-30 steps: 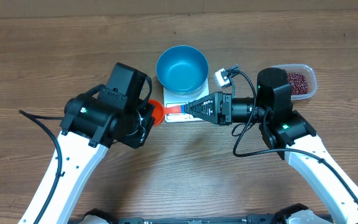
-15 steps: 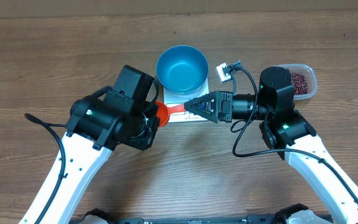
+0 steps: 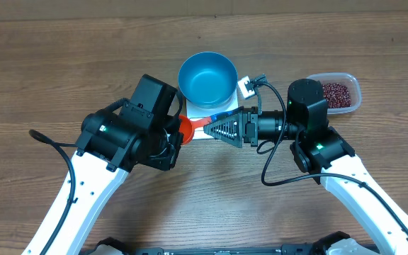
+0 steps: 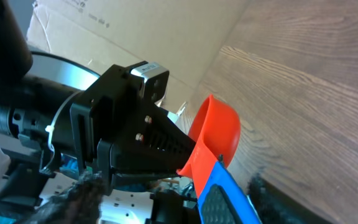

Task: Scoop item into bowl and weigh 150g on scale
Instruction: 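Bring the right gripper to the blue handle and close on it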

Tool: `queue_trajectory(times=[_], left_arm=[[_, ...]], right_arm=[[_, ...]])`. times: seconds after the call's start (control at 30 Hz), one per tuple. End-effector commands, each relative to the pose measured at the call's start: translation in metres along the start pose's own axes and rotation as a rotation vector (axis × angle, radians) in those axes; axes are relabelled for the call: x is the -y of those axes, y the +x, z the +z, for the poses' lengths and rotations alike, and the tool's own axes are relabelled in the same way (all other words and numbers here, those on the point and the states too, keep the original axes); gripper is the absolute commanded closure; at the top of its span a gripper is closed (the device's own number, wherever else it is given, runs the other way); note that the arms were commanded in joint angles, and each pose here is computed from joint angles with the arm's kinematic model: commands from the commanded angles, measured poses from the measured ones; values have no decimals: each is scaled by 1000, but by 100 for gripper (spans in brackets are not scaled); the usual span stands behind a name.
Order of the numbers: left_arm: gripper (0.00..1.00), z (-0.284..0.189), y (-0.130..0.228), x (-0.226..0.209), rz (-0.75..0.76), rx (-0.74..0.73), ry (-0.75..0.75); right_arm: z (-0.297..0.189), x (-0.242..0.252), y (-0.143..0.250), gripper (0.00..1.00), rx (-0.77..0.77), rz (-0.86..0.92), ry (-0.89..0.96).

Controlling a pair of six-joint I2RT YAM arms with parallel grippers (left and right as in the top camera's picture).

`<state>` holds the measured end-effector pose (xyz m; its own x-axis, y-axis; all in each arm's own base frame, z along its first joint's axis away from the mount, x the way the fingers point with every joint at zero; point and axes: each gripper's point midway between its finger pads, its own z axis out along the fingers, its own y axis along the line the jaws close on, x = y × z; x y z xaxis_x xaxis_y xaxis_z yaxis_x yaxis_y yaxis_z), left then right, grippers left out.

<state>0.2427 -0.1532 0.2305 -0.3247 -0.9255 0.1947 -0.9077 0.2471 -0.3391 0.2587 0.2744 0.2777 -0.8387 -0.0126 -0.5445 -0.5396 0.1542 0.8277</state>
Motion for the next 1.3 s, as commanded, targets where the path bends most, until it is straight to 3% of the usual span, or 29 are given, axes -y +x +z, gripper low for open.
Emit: queue_trajectory(times=[0.0,0.2,0.57,0.73,0.77,0.83,0.87,0.9,0.97,1.03,1.07,1.27], left_arm=[[96,-1,2,1,-9,-2,5],[95,-1,3,1,-8,-5,5],[95,10,6,5,1,-6,-14],[96,10,6,5,8,-6,-14],[96,10,6,5,13,-6,-14],[96,10,6,5,20,-6,-14],[96,10,6,5,24,-6,-14],[96,10,6,5,30,-5,-14],[96,10,5,6,43,4,-12],[96,10,1,6,47,22,-8],[96,10,-1,7,47,35,-6],[96,9,-11,9,108,98,5]], right_arm=[[-1,-8,-7,37,19,-71,0],[-1,-7,-8,38,25,-71,6],[-1,0,-9,80,39,-51,39],[-1,3,-9,87,41,-40,51],[-1,3,-9,87,41,-38,52],[-1,3,-9,73,41,-38,52],[-1,3,-9,53,41,-38,52],[-1,3,-9,43,41,-38,52],[-1,3,-9,38,41,-38,52],[-1,3,-9,39,41,-38,53],[-1,3,-9,44,41,-38,53],[-1,3,-9,56,41,-38,53]])
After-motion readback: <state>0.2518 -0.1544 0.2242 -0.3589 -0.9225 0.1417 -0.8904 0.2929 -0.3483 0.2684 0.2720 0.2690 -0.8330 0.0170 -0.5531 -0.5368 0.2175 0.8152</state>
